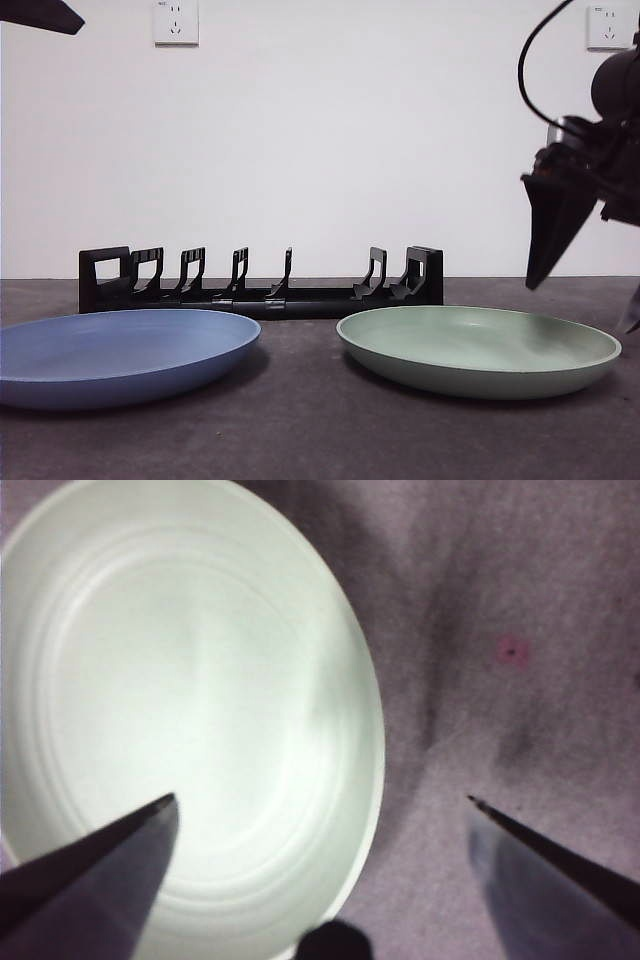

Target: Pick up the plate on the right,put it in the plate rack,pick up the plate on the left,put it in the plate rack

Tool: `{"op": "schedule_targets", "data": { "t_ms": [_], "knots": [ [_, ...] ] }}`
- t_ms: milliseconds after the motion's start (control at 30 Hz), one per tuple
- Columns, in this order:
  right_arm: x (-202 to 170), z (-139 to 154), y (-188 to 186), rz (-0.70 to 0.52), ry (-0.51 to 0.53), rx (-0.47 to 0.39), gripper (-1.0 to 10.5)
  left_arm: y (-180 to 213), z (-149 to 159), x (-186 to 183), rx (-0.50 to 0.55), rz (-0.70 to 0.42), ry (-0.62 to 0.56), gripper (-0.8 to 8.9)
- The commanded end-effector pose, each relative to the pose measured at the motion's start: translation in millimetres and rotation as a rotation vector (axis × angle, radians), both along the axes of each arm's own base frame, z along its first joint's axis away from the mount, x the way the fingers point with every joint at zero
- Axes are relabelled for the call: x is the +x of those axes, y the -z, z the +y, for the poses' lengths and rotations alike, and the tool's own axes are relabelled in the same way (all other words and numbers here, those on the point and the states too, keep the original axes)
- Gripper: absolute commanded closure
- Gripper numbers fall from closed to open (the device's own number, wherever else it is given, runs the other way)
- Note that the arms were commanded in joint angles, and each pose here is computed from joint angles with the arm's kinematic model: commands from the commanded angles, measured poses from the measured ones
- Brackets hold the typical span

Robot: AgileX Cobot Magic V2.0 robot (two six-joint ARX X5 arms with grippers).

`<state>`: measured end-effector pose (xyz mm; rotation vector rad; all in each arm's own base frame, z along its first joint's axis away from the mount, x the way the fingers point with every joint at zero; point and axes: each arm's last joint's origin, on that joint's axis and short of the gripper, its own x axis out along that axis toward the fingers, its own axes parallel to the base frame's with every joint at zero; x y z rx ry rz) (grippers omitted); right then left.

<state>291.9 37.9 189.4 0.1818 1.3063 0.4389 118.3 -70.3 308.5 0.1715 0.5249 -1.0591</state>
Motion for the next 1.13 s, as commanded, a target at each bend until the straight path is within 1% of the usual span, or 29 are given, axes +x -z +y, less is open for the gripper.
{"op": "schedule_targets", "data": {
  "t_ms": [33,300,367,433,700,833,867,900,967,1133],
  "knots": [
    [4,1,7,0.019,0.001,-0.002,5.8,-1,-1,0,0.002,-0.024,0.023,1.80],
    [6,1,13,0.028,0.001,-0.002,5.8,-1,-2,0,0.004,-0.023,0.024,1.81],
    [6,3,13,0.026,-0.004,-0.006,6.8,-1,-2,0,0.004,-0.024,0.025,1.81],
    [6,3,13,0.025,-0.005,-0.006,7.3,-1,-2,0,0.004,-0.024,0.025,1.80],
    [6,9,16,0.041,-0.012,-0.013,7.3,-1,-2,0,0.006,-0.026,0.027,1.81],
    [7,10,23,0.060,-0.005,-0.036,7.3,-1,-2,0,0.006,-0.025,0.027,1.81],
    [8,10,24,0.065,-0.002,-0.043,7.5,-1,-2,0,0.006,-0.025,0.027,1.80],
    [8,10,25,0.067,-0.002,-0.045,8.0,-1,-2,0,0.006,-0.025,0.027,1.81],
    [8,10,26,0.068,-0.002,-0.046,9.6,-1,-2,0,0.006,-0.025,0.027,1.80],
    [9,11,26,0.060,-0.002,-0.044,9.6,-1,-2,0,0.007,-0.027,0.032,1.81]
  ]
}}
